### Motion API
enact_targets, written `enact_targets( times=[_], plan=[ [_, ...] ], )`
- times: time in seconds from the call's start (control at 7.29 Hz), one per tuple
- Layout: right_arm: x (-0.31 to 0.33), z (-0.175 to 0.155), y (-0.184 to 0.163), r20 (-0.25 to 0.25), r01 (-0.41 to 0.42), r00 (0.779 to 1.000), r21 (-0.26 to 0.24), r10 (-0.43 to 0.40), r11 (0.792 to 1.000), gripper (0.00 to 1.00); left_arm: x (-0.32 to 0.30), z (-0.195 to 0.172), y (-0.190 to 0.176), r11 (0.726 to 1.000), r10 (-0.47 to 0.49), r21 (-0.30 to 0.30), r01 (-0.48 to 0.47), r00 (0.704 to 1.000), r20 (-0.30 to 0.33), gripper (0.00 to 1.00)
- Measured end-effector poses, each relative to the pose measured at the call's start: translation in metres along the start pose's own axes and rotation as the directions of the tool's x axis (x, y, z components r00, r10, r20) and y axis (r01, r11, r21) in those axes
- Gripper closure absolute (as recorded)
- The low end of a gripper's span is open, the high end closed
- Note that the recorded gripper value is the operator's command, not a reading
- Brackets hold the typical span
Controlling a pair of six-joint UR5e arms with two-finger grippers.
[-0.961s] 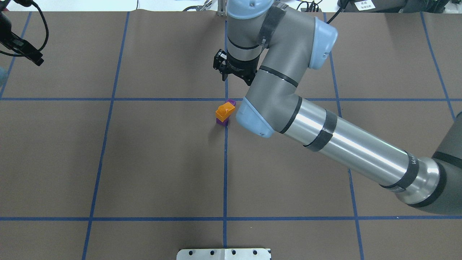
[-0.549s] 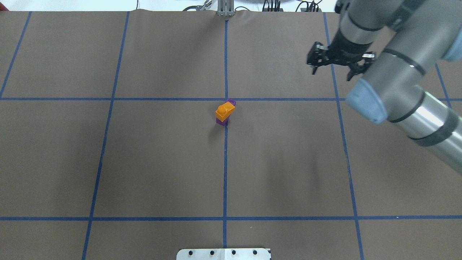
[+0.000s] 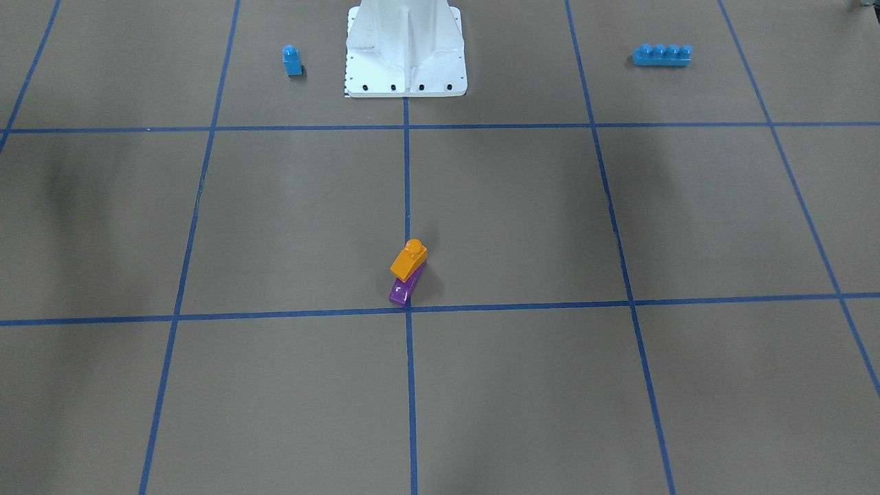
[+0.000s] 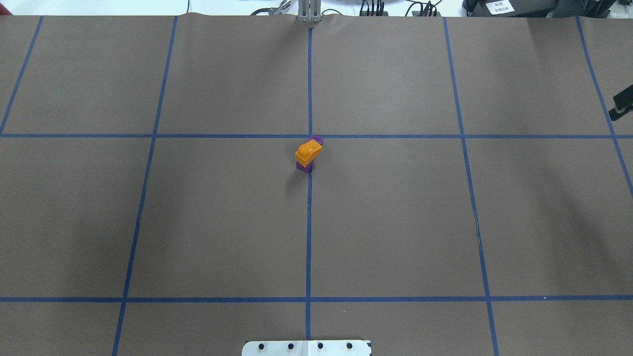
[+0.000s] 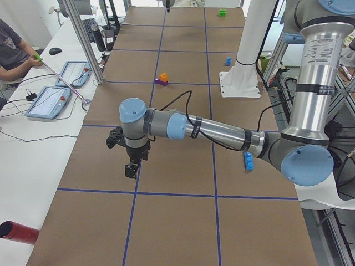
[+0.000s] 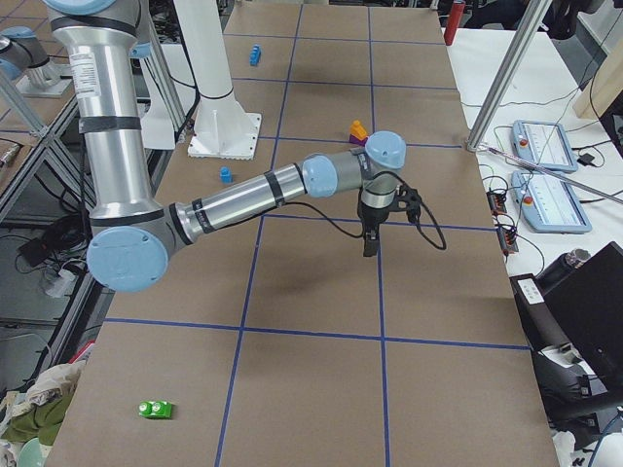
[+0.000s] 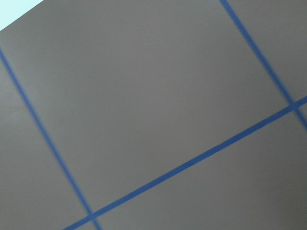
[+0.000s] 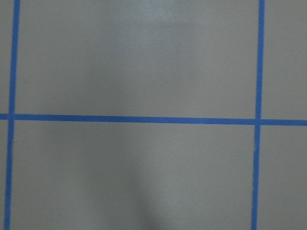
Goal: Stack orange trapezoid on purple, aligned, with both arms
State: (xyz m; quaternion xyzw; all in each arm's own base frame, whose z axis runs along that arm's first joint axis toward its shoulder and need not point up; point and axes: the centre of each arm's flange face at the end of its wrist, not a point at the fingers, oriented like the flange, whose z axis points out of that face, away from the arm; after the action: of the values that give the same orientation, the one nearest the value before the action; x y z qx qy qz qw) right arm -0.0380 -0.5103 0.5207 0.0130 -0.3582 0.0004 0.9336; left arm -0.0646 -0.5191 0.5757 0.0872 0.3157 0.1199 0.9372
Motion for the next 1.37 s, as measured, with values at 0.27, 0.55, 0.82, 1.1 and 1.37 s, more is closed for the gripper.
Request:
enact_targets(
  times=[0.27,0.55,0.82,1.1,1.37],
  plan=[
    [0.049,0.027,0.026,-0.007,-0.022,1.000,-0.012,0.022,1.000,0.00,-0.020,0.014,0.027,0.999,-0.035,-0.010,0.035,0.999,-0.001,0.00],
    [0.087,0.029,0.042,0.017,-0.085,0.996,-0.015,0.085,0.996,0.00,-0.025,0.024,0.041,0.998,-0.058,-0.034,0.058,0.998,-0.011,0.00],
    [0.109,0.026,0.057,0.083,-0.144,0.986,-0.030,0.146,0.989,0.00,-0.023,0.032,0.053,0.994,-0.099,-0.063,0.094,0.992,-0.076,0.00],
    [0.122,0.027,0.068,0.108,-0.174,0.978,-0.041,0.177,0.984,0.00,-0.020,0.038,0.062,0.991,-0.125,-0.072,0.116,0.983,-0.135,0.00],
    [0.126,0.025,0.073,0.149,-0.193,0.969,-0.050,0.198,0.980,0.00,-0.020,0.041,0.063,0.990,-0.128,-0.075,0.118,0.982,-0.141,0.00]
  ],
)
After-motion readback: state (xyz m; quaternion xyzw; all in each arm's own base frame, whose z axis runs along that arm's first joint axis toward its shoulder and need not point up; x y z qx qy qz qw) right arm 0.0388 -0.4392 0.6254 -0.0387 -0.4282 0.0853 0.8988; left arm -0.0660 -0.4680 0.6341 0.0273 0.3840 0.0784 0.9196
